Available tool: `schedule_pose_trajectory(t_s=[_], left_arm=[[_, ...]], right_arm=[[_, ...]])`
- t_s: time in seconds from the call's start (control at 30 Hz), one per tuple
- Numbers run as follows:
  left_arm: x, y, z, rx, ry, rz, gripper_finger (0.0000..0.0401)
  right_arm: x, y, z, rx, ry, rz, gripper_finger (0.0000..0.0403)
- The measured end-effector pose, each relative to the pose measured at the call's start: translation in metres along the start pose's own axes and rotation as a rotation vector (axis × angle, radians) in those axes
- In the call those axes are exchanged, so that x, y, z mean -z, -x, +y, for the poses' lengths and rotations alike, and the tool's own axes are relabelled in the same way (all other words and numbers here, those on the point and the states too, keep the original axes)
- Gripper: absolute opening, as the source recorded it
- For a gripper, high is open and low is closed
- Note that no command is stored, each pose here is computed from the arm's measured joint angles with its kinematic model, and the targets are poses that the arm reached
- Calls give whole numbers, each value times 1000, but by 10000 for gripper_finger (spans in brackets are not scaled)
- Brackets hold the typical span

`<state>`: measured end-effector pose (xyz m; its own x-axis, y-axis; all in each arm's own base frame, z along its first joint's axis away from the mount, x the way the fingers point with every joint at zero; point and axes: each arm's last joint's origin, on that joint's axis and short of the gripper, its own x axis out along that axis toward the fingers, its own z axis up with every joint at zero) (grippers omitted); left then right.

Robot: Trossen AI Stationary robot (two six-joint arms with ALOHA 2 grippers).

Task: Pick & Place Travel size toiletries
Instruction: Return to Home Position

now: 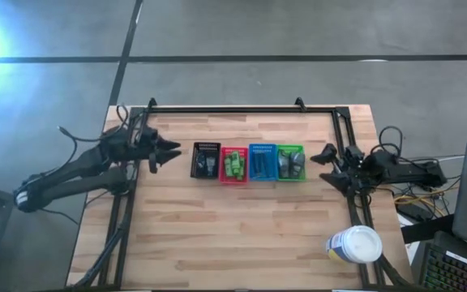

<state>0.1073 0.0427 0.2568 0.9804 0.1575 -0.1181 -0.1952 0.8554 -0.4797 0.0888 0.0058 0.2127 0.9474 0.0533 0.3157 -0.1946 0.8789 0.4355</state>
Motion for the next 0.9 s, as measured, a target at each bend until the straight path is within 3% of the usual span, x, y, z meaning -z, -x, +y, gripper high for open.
schedule_pose_trajectory(t_s=[0.2, 0.43, 0.67, 0.9], left_arm=[[30, 0, 16, 8, 96, -78, 213], [62, -2, 31, 124, 115, -134, 213], [73, -1, 36, 143, 142, -144, 213], [73, -1, 36, 144, 143, -145, 213]], right_arm=[[17, 0, -11, 90, 7, 13, 347], [36, 0, -22, 204, 21, 192, 328], [49, 2, -28, 272, 30, 329, 341], [53, 1, -30, 290, 32, 368, 361]])
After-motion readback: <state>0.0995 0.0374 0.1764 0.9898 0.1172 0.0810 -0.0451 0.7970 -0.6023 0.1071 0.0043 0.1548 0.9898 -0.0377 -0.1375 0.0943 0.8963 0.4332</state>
